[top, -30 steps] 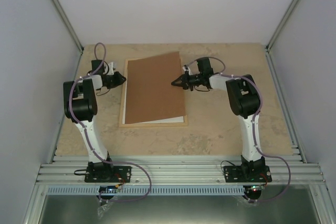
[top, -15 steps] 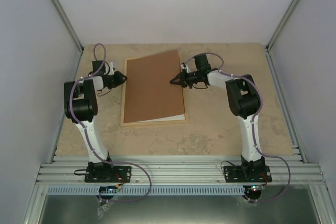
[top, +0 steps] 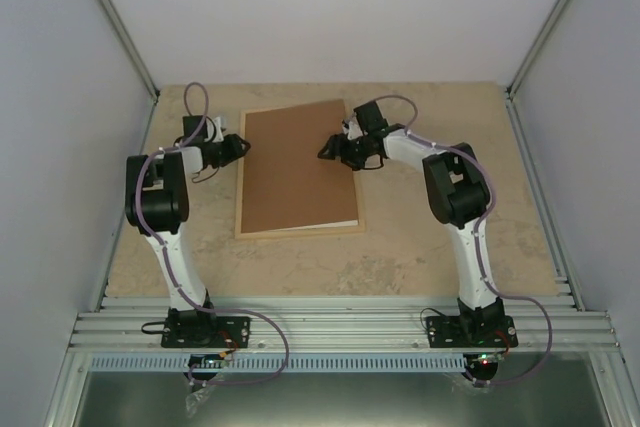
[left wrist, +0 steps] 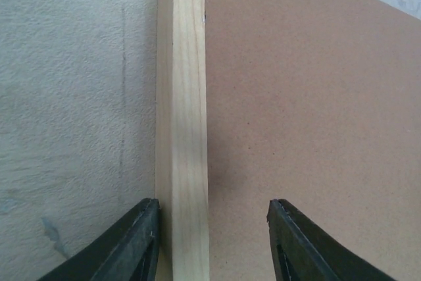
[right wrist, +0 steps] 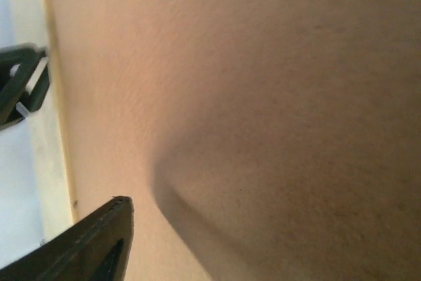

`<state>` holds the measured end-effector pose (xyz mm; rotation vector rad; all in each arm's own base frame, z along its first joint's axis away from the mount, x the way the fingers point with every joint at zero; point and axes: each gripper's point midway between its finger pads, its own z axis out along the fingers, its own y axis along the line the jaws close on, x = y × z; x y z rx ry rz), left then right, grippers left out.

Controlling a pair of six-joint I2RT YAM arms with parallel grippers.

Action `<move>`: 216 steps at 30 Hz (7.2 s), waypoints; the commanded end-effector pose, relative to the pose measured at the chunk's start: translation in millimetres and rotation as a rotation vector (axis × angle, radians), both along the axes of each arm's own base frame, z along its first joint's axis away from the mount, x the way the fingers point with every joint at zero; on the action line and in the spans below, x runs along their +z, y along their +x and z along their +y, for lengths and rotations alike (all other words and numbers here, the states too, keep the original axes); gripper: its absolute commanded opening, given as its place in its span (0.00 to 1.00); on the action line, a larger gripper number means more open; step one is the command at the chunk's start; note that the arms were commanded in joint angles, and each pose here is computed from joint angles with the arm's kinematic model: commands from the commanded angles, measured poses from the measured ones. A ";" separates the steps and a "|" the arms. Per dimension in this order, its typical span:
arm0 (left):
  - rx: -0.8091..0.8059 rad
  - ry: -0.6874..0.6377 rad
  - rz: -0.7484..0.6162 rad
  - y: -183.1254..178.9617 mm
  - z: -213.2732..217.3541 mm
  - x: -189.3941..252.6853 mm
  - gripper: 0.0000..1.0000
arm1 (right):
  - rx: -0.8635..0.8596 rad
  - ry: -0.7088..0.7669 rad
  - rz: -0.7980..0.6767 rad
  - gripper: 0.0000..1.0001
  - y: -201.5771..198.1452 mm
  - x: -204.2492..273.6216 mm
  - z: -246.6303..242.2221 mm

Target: Put the photo into the frame

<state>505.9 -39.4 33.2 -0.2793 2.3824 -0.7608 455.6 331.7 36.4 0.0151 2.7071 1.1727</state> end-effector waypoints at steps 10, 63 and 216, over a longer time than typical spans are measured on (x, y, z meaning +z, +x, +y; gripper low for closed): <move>-0.064 -0.064 0.241 -51.6 -36.2 -50.2 0.48 | -0.081 -0.295 -0.031 0.98 5.1 -14.4 -21.4; -0.073 -0.066 0.240 -50.1 -36.8 -50.4 0.46 | 0.048 -0.135 -0.043 0.96 3.5 37.8 -52.3; -0.390 0.697 0.589 -180.5 -38.6 -69.4 0.90 | 1.135 -0.417 -0.698 0.81 -137.4 -59.7 -8.6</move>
